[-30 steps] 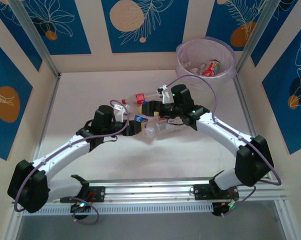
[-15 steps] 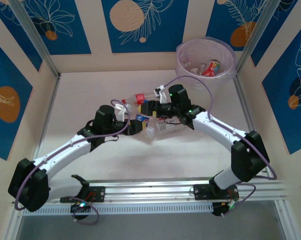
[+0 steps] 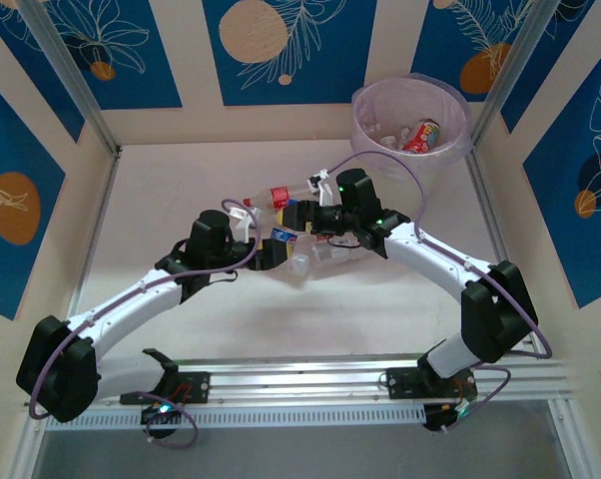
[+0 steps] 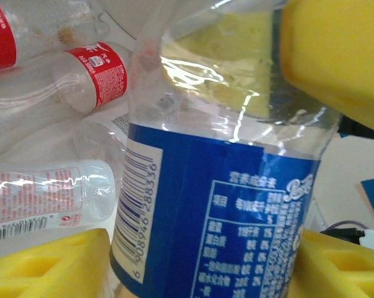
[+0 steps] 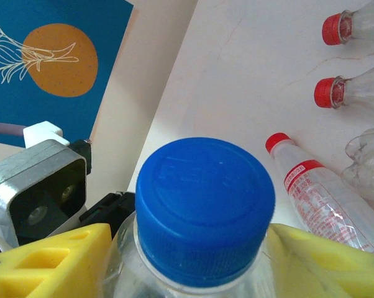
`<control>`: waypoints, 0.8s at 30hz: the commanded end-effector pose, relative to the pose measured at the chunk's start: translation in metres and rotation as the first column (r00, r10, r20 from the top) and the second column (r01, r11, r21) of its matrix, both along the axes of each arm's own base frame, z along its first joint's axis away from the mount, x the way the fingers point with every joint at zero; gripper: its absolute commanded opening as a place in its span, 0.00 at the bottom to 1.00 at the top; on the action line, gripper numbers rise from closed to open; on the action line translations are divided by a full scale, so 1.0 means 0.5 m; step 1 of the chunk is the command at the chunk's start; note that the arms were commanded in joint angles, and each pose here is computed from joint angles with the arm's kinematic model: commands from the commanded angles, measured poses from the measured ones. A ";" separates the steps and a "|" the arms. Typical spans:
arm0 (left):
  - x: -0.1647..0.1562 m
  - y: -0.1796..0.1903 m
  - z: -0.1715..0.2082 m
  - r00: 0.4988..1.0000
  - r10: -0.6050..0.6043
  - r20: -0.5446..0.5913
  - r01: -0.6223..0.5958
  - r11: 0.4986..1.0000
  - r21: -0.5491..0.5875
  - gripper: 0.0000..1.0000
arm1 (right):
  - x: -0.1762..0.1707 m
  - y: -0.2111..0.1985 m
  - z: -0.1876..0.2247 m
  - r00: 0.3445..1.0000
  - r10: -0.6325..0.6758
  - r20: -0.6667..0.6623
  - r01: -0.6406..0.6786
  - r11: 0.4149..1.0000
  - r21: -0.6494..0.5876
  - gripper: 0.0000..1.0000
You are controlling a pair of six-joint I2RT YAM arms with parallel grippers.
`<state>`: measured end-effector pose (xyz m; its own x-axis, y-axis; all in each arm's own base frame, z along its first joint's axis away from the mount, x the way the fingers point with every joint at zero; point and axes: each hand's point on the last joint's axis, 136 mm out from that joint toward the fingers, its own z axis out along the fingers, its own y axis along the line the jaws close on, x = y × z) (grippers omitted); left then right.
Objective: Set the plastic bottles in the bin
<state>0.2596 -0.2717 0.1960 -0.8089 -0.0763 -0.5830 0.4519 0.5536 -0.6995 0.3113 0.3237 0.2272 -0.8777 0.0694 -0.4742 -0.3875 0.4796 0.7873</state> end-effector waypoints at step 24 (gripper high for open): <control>-0.003 0.165 -0.107 0.930 0.361 -0.071 -0.329 0.902 0.280 0.94 | 0.092 -0.263 0.387 0.780 -0.188 0.597 0.429 0.855 -0.291 0.57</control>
<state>0.2547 -0.2102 0.1626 -0.8154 -0.1561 -0.5574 0.2510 0.7724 -0.5835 0.3517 0.2286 0.4090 -0.5018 0.0712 -0.8621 -0.5175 0.7739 0.3651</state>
